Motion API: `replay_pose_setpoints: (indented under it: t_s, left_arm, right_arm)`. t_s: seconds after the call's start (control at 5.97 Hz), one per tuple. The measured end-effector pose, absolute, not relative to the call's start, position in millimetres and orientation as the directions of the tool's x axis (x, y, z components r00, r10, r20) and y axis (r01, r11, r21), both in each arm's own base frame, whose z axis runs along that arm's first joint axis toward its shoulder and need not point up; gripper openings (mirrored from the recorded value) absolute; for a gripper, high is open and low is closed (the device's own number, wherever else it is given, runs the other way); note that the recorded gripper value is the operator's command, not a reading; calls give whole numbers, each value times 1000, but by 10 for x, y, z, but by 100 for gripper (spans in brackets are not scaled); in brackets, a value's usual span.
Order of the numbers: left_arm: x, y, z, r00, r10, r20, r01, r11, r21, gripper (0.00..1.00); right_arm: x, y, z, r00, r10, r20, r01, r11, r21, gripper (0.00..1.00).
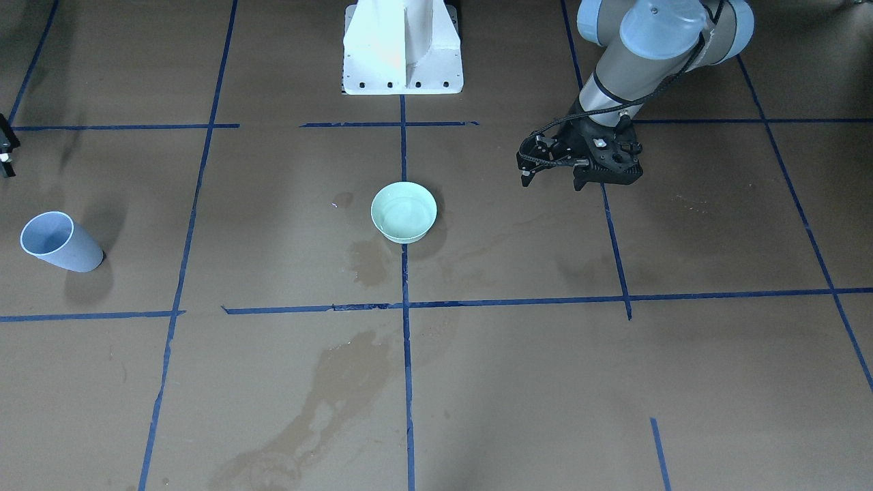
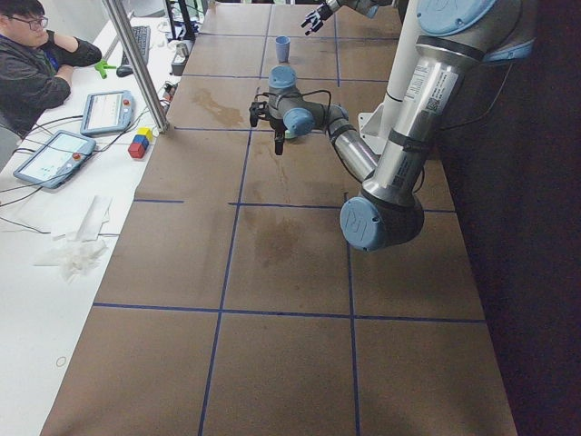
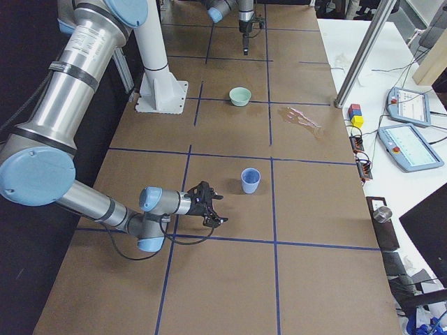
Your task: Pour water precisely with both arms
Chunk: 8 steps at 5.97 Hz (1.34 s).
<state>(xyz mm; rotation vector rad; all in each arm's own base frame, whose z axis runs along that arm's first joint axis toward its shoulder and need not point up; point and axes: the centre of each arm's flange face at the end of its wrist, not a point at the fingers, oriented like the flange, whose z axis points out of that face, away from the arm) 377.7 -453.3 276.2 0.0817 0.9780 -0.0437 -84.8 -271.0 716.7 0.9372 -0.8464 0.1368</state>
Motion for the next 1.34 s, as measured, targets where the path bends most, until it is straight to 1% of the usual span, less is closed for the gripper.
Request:
replay_pose_setpoints:
  t_s: [0.33, 0.67, 1.0, 1.34]
  left_arm:
    - [3790, -4542, 2767, 560, -3, -829, 76, 996, 48, 100]
    - [3798, -4542, 2759, 559, -10, -829, 80, 996, 42, 100]
    - [3832, -4558, 2749, 563, -22, -826, 93, 995, 37, 100]
    - [3942, -4548, 2676, 563, -34, -826, 111, 993, 35, 100]
  right_arm:
    - [-382, -3065, 7104, 666, -233, 708, -419, 669, 614, 100]
    - [95, -3422, 7087, 664, -208, 718, -359, 754, 551, 100]
    - [380, -3766, 7118, 643, -151, 750, -300, 852, 429, 100]
    - [429, -3951, 7181, 606, -89, 790, -225, 934, 279, 100]
